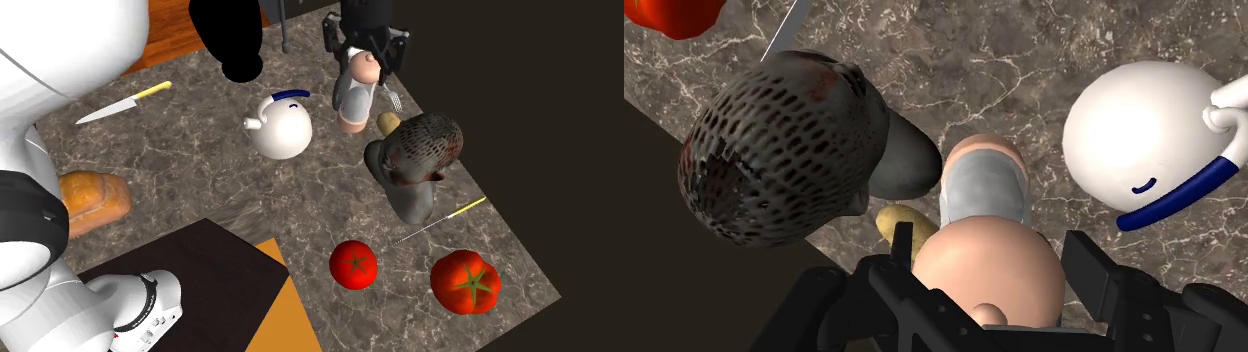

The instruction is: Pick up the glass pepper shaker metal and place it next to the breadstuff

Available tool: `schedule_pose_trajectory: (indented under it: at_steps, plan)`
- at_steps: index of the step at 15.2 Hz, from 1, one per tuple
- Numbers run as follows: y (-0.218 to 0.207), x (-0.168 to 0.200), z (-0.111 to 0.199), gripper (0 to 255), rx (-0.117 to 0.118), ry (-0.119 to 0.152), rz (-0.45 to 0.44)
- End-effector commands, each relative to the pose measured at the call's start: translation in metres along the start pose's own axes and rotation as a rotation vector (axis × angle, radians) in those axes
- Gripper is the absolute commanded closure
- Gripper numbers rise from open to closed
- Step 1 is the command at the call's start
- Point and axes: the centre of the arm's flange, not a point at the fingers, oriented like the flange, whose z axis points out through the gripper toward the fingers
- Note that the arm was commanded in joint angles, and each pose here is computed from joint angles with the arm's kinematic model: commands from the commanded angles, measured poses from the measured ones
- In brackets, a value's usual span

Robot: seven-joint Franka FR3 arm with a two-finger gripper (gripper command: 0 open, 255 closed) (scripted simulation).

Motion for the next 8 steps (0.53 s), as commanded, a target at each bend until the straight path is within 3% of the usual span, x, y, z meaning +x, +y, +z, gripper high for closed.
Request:
schedule_pose_trajectory:
  at_steps: [1, 8]
  plan:
    - [0.002, 0.000, -0.011, 255, 0.000, 0.000, 0.000]
    - [0.007, 0.000, -0.048, 255, 0.000, 0.000, 0.000]
